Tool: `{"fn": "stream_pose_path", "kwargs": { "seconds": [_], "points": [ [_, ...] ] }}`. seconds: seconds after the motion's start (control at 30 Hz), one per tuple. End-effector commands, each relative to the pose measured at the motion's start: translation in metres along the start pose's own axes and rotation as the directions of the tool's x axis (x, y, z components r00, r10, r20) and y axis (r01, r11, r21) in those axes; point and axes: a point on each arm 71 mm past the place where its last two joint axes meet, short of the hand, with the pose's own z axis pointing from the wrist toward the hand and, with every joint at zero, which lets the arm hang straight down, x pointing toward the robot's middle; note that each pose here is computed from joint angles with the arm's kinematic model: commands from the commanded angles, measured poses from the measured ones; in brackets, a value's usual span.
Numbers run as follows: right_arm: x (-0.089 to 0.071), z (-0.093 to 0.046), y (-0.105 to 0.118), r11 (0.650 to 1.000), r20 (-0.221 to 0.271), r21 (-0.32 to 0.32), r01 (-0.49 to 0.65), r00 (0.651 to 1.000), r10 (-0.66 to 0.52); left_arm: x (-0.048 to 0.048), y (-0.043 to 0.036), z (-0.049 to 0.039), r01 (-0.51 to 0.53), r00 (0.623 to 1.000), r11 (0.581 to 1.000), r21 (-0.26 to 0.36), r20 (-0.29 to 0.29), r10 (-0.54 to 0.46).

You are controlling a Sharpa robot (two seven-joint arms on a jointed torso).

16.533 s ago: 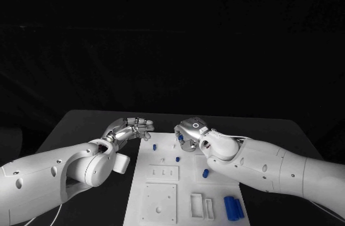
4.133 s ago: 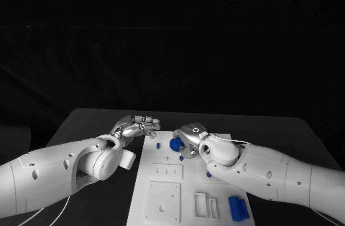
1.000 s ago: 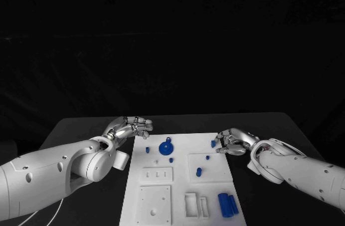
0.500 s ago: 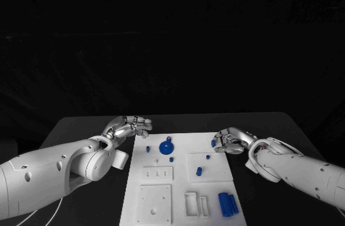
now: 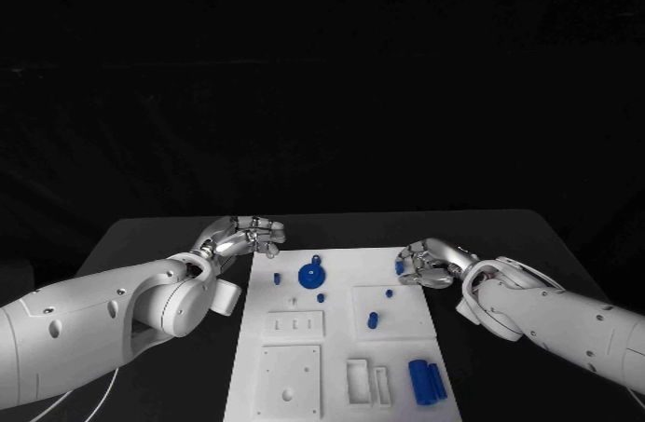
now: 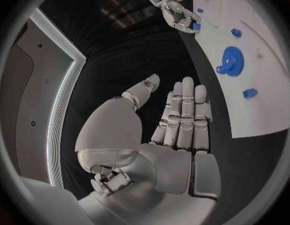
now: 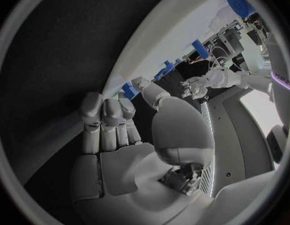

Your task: Assemble the parts on the task board

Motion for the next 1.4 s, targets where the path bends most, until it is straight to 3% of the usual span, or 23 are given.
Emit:
{"fn": "stream_pose_path", "kwargs": {
  "seconds": [0.03, 1.07, 1.4],
  "points": [
    [0.0027, 0.0000, 0.0002, 1.000, -0.023, 0.005, -0.005, 1.000, 0.005, 0.0028, -0.0014, 0.0004, 0.005, 1.000, 1.000, 0.011, -0.021, -0.004],
    [0.0029, 0.0009, 0.0011, 1.000, -0.013, 0.013, -0.004, 1.000, 0.005, 0.0020, -0.0011, 0.0004, 0.004, 1.000, 1.000, 0.009, -0.020, -0.004],
    [0.0021, 0.0013, 0.0041, 1.000, 0.018, 0.019, -0.008, 1.000, 0.008, 0.0027, -0.0011, 0.0006, 0.005, 1.000, 1.000, 0.008, -0.026, -0.004]
  ]
}}
